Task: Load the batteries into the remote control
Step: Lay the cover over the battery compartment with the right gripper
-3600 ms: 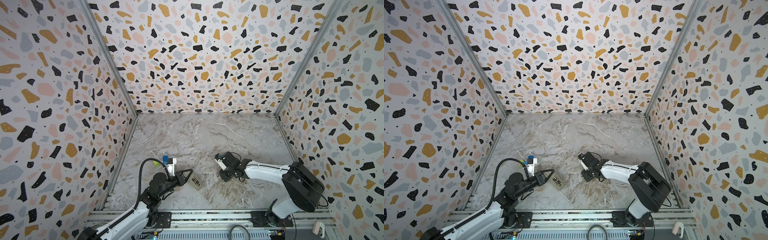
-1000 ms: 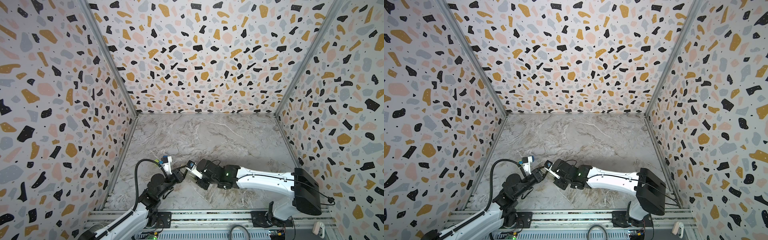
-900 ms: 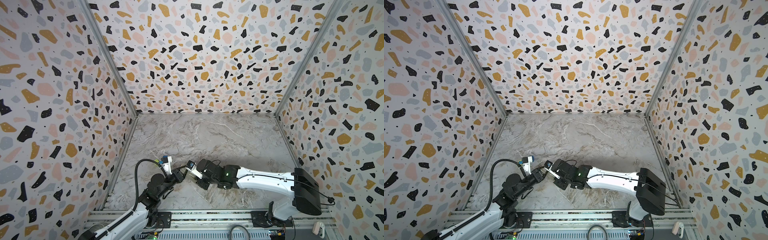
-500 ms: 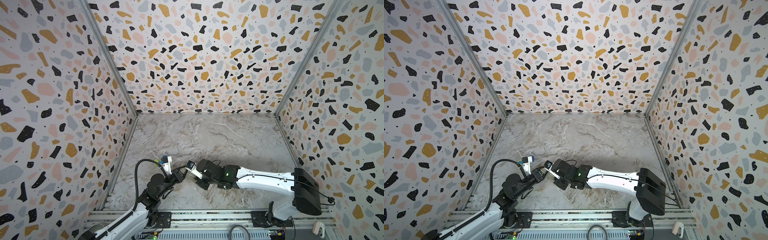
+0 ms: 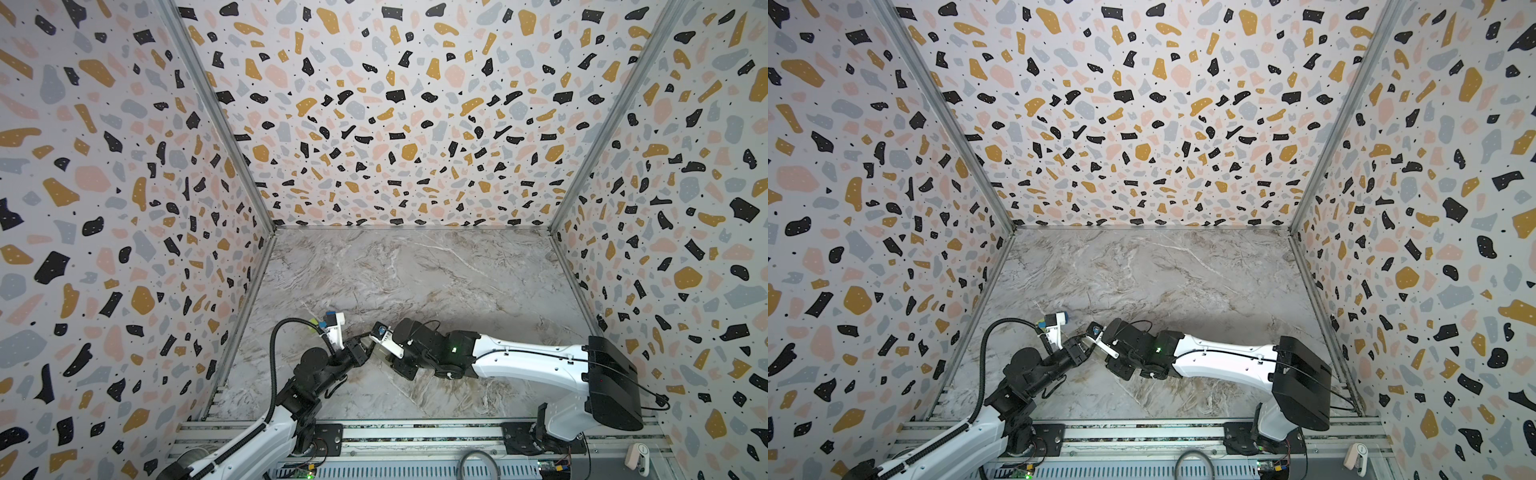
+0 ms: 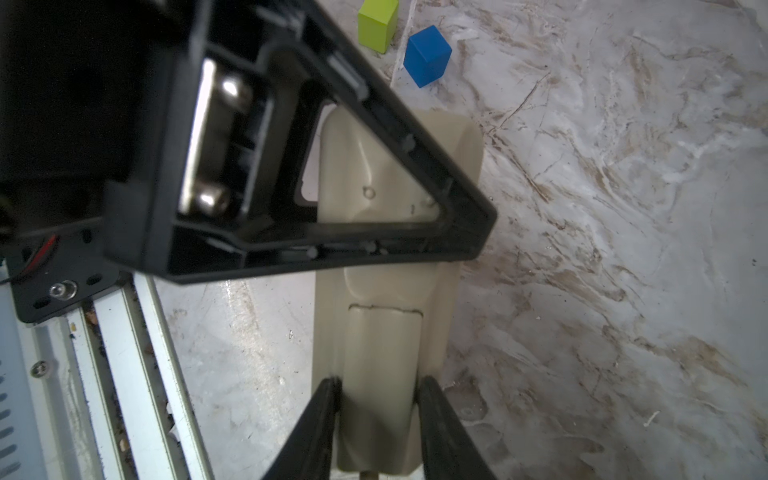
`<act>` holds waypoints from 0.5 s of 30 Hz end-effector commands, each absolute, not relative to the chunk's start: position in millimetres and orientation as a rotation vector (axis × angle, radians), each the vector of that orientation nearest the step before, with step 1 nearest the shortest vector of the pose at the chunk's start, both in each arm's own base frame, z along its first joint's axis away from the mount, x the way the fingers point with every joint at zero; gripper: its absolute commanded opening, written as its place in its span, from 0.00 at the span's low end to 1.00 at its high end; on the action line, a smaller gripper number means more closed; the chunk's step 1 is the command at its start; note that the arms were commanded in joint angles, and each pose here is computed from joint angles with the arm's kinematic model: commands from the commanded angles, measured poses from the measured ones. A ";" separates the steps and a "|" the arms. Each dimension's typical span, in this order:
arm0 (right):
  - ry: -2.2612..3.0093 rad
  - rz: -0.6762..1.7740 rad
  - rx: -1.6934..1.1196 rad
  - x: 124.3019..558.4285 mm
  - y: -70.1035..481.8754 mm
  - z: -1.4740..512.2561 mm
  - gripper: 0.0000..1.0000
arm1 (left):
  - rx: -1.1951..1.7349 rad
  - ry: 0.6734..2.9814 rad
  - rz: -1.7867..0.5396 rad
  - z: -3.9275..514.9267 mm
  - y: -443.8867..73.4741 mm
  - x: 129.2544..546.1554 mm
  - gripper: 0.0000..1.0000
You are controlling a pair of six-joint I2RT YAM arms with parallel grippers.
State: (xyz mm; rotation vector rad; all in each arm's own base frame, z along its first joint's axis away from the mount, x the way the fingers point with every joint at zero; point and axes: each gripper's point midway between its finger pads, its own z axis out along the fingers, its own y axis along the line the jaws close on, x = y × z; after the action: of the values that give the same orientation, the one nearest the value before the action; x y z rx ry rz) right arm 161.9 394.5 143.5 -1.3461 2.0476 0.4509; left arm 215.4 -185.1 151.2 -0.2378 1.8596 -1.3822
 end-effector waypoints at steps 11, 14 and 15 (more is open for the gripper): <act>1.959 0.494 -1.267 160.6 391.9 189.7 0.46 | -0.177 1.825 -1.422 152.0 -188.1 205.7 0.00; 1.961 0.494 -1.258 158.8 386.4 192.8 0.47 | -0.173 1.830 -1.418 152.2 -188.5 206.0 0.00; 1.967 0.488 -1.253 158.7 382.9 192.7 0.47 | -0.171 1.829 -1.417 153.0 -188.8 206.0 0.00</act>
State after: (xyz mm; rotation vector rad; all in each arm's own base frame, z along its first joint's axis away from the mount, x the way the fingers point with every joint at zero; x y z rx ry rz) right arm 160.4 391.4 179.0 -1.2857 1.9774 0.4858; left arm 212.0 -188.1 152.9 -0.2158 1.8604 -1.4008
